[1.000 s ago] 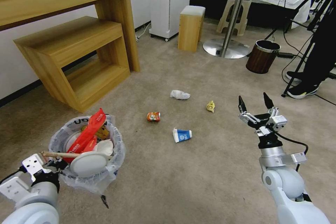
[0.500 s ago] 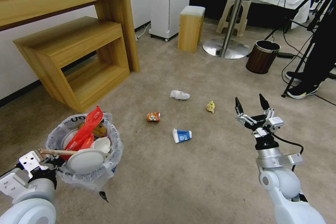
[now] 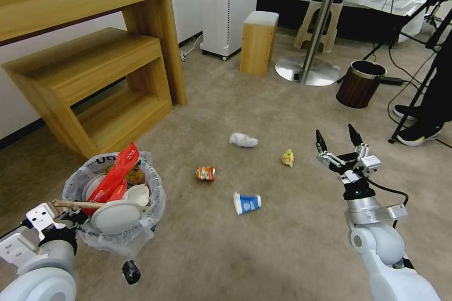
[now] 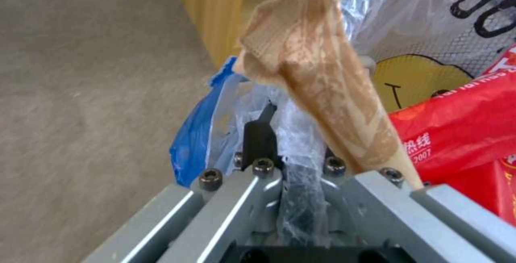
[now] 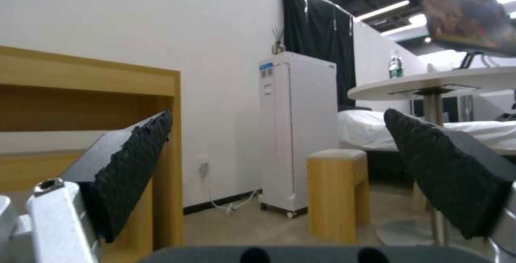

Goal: Pick up the trash bin and place the garbage on the floor into it.

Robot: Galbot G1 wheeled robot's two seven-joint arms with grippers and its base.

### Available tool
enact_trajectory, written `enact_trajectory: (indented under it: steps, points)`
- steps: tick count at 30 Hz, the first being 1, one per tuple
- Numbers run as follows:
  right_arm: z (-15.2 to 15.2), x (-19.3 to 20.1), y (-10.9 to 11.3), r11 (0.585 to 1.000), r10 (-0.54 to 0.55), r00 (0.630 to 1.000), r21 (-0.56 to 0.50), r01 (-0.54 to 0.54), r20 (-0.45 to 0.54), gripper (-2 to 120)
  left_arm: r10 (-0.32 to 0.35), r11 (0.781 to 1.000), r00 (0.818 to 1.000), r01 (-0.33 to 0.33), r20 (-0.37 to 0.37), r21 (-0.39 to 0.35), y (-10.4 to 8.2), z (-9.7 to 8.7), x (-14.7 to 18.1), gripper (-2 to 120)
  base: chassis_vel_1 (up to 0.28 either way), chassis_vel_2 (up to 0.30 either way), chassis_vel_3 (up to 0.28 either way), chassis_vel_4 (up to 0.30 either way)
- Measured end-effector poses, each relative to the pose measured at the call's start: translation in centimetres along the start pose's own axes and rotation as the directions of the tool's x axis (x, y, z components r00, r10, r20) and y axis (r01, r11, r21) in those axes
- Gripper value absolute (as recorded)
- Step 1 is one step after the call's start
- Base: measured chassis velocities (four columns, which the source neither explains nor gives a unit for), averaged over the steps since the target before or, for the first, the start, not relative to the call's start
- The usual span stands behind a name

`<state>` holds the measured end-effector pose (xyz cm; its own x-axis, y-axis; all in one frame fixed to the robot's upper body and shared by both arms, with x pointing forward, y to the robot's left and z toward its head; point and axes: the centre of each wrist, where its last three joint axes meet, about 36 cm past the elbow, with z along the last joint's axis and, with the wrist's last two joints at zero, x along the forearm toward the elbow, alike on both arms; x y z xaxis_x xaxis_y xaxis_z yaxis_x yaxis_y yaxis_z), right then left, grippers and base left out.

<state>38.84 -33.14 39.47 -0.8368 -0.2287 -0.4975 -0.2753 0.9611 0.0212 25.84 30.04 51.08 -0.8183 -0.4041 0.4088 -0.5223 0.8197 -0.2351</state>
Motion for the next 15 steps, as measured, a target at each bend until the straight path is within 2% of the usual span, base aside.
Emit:
enact_trajectory:
  steps: [5,8,10,11,12,14,15]
  points:
    - [0.5,-0.2,0.4,1.000,-0.017,1.000,-0.008,0.017,-0.025,100,0.000,1.000,1.000,0.000,-0.001,0.001,0.0,0.1,0.1,1,-0.274,0.250,0.274,-0.242]
    - [0.8,-0.5,0.5,0.999,-0.034,0.998,-0.014,0.034,-0.058,100,-0.001,1.000,1.000,0.001,0.000,0.002,0.1,0.2,0.2,1,-0.106,0.151,0.140,-0.094]
    - [1.0,-0.9,0.1,0.997,-0.083,0.989,-0.015,0.082,-0.123,100,-0.004,1.000,1.000,0.004,0.002,0.001,0.1,0.2,0.2,1,-0.018,0.080,0.051,-0.024]
    - [1.0,-1.2,-0.5,0.993,-0.122,0.975,-0.019,0.121,-0.184,100,-0.005,1.000,1.000,0.005,0.001,0.000,0.2,0.2,0.2,1,0.000,0.000,0.000,0.000]
    - [1.0,-1.2,-0.5,0.993,-0.122,0.975,-0.019,0.121,-0.184,100,-0.005,1.000,1.000,0.005,0.001,0.000,0.2,0.2,0.2,1,0.000,0.000,0.000,0.000]
    - [1.3,-2.1,-1.6,0.981,-0.193,0.938,-0.036,0.190,-0.287,100,-0.006,1.000,1.000,0.006,0.004,-0.002,0.1,0.2,0.2,1,0.057,-0.050,-0.072,0.047]
    - [1.8,-2.8,-2.4,0.971,-0.237,0.904,-0.055,0.233,-0.356,100,-0.005,1.000,1.000,0.005,0.006,-0.002,0.1,0.2,0.3,1,0.052,-0.059,-0.064,0.038]
